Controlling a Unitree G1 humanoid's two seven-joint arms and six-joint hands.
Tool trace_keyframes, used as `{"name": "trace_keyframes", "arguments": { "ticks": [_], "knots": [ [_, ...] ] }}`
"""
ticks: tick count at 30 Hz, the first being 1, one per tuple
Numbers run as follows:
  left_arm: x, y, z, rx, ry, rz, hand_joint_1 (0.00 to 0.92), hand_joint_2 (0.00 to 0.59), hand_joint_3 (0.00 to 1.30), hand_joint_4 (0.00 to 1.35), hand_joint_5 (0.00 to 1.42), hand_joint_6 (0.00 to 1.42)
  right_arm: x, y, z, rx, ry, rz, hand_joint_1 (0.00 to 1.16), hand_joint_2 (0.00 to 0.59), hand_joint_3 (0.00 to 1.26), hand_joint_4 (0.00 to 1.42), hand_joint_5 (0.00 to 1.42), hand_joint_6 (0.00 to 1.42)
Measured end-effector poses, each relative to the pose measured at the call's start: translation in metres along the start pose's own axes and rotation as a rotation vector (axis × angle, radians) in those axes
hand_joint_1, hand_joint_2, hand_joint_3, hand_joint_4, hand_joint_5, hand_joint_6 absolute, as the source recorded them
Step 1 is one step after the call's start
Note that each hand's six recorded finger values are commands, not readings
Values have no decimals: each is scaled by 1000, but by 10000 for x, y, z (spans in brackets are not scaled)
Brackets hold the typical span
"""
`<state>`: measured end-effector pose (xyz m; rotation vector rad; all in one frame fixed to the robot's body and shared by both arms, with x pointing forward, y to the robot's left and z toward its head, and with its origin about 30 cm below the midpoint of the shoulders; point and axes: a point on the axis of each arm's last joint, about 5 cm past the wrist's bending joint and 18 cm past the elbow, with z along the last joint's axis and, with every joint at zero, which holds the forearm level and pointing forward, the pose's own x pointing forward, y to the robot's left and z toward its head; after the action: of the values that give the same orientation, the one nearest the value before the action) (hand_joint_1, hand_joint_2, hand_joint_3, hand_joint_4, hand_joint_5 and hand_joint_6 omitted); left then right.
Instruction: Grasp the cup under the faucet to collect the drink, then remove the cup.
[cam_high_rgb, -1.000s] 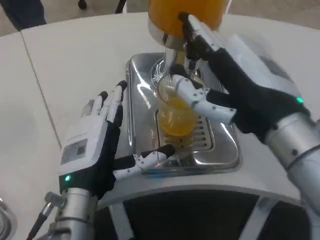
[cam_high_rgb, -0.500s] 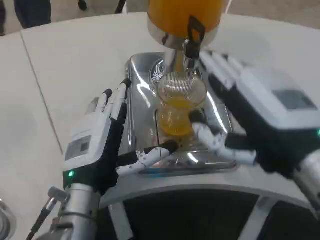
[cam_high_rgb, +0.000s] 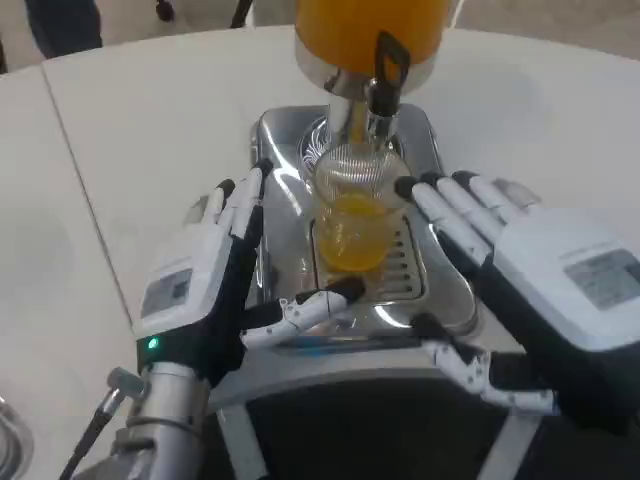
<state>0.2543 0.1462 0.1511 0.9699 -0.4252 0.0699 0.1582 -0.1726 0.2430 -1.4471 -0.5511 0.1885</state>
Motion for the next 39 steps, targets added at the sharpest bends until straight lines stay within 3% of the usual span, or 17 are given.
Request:
{"name": "trace_keyframes", "arguments": {
  "ticks": [2,4,8,14,21,28,39],
  "knots": [
    [13,-23,-1,0,1,3,177,28,0,0,0,0,-46,47,-74,22,19,42,494,473,0,0,0,33],
    [15,-41,-15,-3,11,3,179,30,0,0,0,0,-97,84,-106,36,40,71,497,468,0,0,0,33],
    [96,-83,1,-55,21,2,199,35,0,0,0,0,-172,104,-123,31,22,84,532,427,0,0,0,43],
    [215,-153,84,-150,-16,42,244,40,0,0,0,0,-245,90,-172,28,25,102,544,423,0,0,0,46],
    [291,-264,158,-215,-24,60,286,43,0,0,0,0,-295,24,-117,45,15,121,541,404,0,0,0,47],
    [351,-369,217,-232,-33,52,345,54,0,0,0,16,-357,-20,-87,65,53,137,538,387,0,0,0,58],
    [425,-475,277,-245,-45,43,369,56,0,0,38,61,-387,-26,-56,79,69,158,538,384,0,0,0,63]
  ]
}}
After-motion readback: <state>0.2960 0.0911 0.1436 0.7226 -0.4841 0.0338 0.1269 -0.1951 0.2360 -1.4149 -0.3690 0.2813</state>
